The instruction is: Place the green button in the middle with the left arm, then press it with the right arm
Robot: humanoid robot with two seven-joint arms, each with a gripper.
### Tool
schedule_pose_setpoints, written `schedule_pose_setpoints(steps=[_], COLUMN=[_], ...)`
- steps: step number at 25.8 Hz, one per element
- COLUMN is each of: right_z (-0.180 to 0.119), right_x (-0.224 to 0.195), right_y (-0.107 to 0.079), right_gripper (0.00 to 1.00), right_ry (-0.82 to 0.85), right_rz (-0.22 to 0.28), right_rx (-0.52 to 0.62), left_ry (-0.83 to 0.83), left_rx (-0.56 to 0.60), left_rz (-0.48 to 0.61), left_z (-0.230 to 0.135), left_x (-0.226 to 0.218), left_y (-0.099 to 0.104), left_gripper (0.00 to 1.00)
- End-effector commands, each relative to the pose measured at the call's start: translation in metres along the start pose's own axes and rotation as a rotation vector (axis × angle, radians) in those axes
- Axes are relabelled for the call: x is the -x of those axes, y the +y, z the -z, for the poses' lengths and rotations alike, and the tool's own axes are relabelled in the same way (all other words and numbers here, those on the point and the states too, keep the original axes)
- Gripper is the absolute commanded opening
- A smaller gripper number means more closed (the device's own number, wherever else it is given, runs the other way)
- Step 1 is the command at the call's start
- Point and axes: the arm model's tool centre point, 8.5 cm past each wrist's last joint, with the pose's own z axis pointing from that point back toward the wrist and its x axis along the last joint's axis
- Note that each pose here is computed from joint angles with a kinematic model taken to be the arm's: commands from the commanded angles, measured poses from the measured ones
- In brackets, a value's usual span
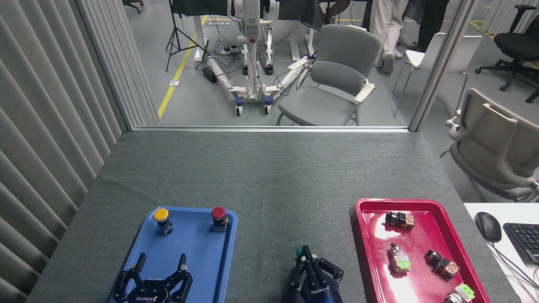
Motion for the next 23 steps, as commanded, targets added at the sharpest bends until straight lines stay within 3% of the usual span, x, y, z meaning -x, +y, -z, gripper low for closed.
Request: schedule_pose_setpoints(steps=[1, 8, 11, 13, 15, 23], right_z=[-0.001, 0.004, 0.004, 0.002, -0.002, -0.045], right_x=[-0.001, 0.009, 0.012, 0.016, 0.020, 0.073], right_y=[0.003, -0.041, -0.049, -0.051, -0.051, -0.036], right_gripper=[0.00, 0.14, 0.44, 0.76, 0.97, 0.99], right_ry=[0.002, 0.067, 0.091, 0.118, 0.145, 0.222], right_rz=[0.002, 0.016, 0.018, 0.016, 0.018, 0.043], right_rx=[-0.022, 0.197, 0.223, 0.225, 0.226, 0.198], left_ry=[0.010, 0.014, 0.024, 0.030, 0.036, 0.065], left_rx=[0.004, 0.008, 0.016, 0.019, 0.018, 0.049], left_rz=[0.002, 0.004, 0.005, 0.008, 0.010, 0.013], left_z=[-0.003, -0.004, -0.009, -0.010, -0.011, -0.015], left_x=[0.005, 0.007, 0.011, 0.014, 0.017, 0.044], left_y=[-0.001, -0.002, -0.005, -0.005, -0.005, 0.000], left_gripper=[1.00, 1.00, 1.00, 1.00, 1.00, 1.00])
